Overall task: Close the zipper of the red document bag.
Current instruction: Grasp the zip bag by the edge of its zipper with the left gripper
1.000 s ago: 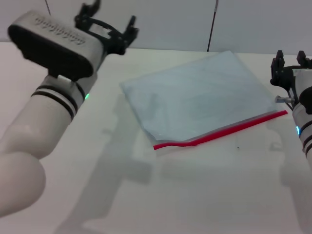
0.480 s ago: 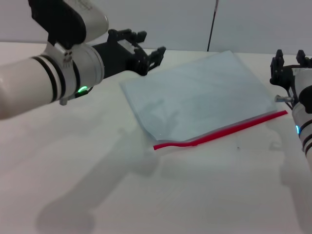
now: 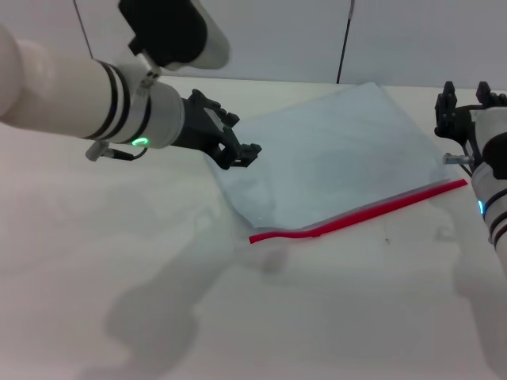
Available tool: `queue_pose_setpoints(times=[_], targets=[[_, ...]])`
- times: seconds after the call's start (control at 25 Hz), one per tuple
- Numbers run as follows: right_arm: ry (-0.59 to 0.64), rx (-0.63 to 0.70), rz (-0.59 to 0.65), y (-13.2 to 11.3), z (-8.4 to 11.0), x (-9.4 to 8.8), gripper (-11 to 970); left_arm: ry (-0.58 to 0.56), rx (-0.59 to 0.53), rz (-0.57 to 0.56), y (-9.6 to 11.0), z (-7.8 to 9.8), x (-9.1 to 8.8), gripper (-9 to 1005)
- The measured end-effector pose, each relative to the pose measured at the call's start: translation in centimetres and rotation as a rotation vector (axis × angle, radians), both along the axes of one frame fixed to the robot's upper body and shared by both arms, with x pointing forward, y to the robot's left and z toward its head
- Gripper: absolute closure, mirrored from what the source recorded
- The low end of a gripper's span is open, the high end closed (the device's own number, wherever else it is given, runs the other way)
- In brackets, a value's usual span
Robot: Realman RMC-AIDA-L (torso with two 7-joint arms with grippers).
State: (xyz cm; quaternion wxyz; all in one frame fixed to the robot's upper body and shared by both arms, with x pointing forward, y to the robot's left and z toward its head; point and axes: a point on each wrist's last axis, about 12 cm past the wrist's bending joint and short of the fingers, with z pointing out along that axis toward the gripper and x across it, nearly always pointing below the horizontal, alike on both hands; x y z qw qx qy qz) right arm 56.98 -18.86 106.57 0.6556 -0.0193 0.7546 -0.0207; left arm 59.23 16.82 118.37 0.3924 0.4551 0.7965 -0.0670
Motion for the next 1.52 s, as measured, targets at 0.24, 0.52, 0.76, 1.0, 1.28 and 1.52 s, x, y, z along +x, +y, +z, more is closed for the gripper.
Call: queue_pose_setpoints(times=[0.24, 0.52, 0.76, 1.0, 1.28, 1.52], targets=[[0.007, -0.003, 0.002, 0.0, -0.1, 0.1, 504, -0.004, 0.108, -0.067, -1.4, -0.6, -0.7, 409], [0.031, -0.008, 0.001, -0.1, -0.6, 0.2, 504, 0.054, 0.194, -0.148, -3.1, -0.7, -1.2, 343], [0.036, -0.01, 0.008, 0.1, -0.7, 0.3, 503, 0.1, 0.294, -0.196, -4.3, -1.1, -2.0, 280], [0.035, -0.009, 0.007, 0.1, -0.6, 0.4, 503, 0.091, 0.445, -0.245, -5.2, -1.7, -2.9, 218], [0.033, -0.009, 0.009, 0.1, -0.6, 0.4, 503, 0.042, 0.545, -0.293, -6.0, -2.3, -3.5, 220], [0.025, -0.009, 0.015, 0.4, -0.3, 0.7, 503, 0.01, 0.578, -0.357, -7.3, -2.9, -4.1, 221]])
